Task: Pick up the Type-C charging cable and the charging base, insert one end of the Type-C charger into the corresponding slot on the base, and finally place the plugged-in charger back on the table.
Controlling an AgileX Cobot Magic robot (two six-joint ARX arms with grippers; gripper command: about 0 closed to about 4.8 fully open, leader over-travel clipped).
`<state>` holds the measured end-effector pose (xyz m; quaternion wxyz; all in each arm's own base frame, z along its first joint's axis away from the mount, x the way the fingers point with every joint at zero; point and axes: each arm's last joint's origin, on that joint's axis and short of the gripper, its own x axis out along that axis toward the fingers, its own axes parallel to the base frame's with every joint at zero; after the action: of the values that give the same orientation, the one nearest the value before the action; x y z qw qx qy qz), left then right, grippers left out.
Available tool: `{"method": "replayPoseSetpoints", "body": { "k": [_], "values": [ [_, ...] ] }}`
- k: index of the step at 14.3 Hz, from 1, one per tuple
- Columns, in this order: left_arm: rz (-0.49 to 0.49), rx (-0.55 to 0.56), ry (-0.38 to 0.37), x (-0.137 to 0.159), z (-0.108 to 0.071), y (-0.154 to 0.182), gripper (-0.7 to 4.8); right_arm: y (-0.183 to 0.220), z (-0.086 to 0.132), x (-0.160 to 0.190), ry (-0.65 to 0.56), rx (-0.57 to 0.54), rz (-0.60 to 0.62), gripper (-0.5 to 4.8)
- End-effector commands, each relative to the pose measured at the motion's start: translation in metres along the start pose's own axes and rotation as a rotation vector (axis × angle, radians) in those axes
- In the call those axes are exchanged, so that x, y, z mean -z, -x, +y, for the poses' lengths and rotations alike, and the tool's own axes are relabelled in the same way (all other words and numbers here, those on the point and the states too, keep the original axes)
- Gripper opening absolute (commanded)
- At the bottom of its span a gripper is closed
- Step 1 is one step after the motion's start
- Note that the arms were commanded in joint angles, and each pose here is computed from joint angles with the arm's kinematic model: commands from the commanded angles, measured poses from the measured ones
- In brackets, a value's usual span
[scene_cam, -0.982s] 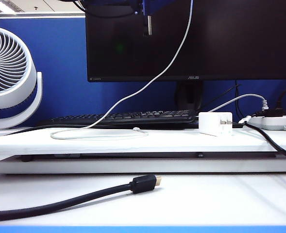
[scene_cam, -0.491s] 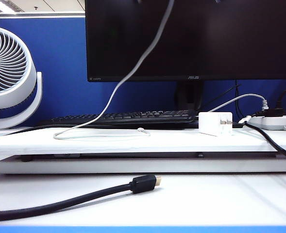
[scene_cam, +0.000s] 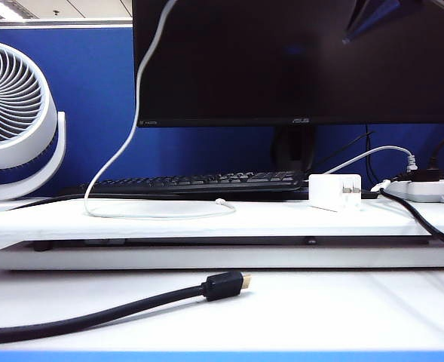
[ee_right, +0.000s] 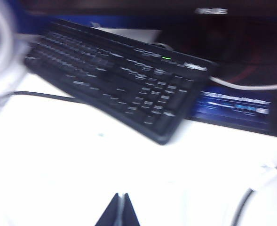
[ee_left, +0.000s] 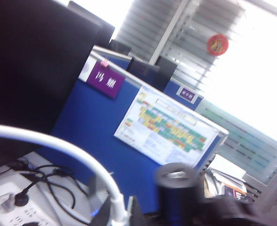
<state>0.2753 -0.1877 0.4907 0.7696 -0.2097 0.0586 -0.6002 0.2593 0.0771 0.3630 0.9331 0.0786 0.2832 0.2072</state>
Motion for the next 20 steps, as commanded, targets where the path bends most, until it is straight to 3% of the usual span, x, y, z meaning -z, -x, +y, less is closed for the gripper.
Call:
{"method": "replayPoseSetpoints", "body": {
  "k": [1, 3, 4, 8, 9, 10, 11, 12, 13, 14, 20],
  "values": [
    [-0.009, -0.019, -0.002, -0.007, -0.015, 0.01, -0.06, -0.008, 0.001, 0.0, 0.011, 0.016, 0.009, -0.01],
    [-0.006, -0.025, -0.029, -0.011, -0.026, 0.021, -0.06, -0.022, 0.009, 0.003, 0.026, -0.013, 0.037, -0.01],
    [-0.024, -0.079, -0.059, -0.021, -0.036, 0.042, -0.06, -0.036, 0.035, 0.002, 0.088, -0.031, 0.108, -0.01],
    [-0.129, -0.226, -0.107, -0.039, -0.044, 0.073, -0.06, -0.041, 0.038, -0.003, 0.101, 0.086, 0.125, -0.01],
    [-0.145, -0.244, -0.12, -0.042, -0.045, 0.08, -0.06, -0.045, 0.037, 0.001, 0.099, 0.096, 0.169, -0.01],
    [-0.152, -0.255, -0.127, -0.044, -0.046, 0.084, -0.06, -0.055, 0.033, 0.014, 0.102, 0.155, 0.29, -0.01],
    [-0.15, -0.257, -0.128, -0.044, -0.045, 0.084, -0.06, -0.067, 0.029, 0.026, 0.102, 0.192, 0.391, 0.27],
    [-0.146, -0.259, -0.127, -0.044, -0.045, 0.084, -0.06, -0.074, 0.027, 0.03, 0.101, 0.199, 0.429, 1.76],
    [-0.14, -0.262, -0.124, -0.043, -0.045, 0.084, -0.06, -0.081, 0.025, 0.034, 0.101, 0.204, 0.456, 4.17],
    [-0.134, -0.266, -0.118, -0.042, -0.044, 0.084, -0.06, -0.089, 0.024, 0.038, 0.1, 0.206, 0.484, 4.79],
    [-0.088, -0.292, -0.126, -0.037, -0.041, 0.084, -0.06, -0.133, 0.015, 0.06, 0.121, 0.212, 0.581, 4.79]
  ]
}}
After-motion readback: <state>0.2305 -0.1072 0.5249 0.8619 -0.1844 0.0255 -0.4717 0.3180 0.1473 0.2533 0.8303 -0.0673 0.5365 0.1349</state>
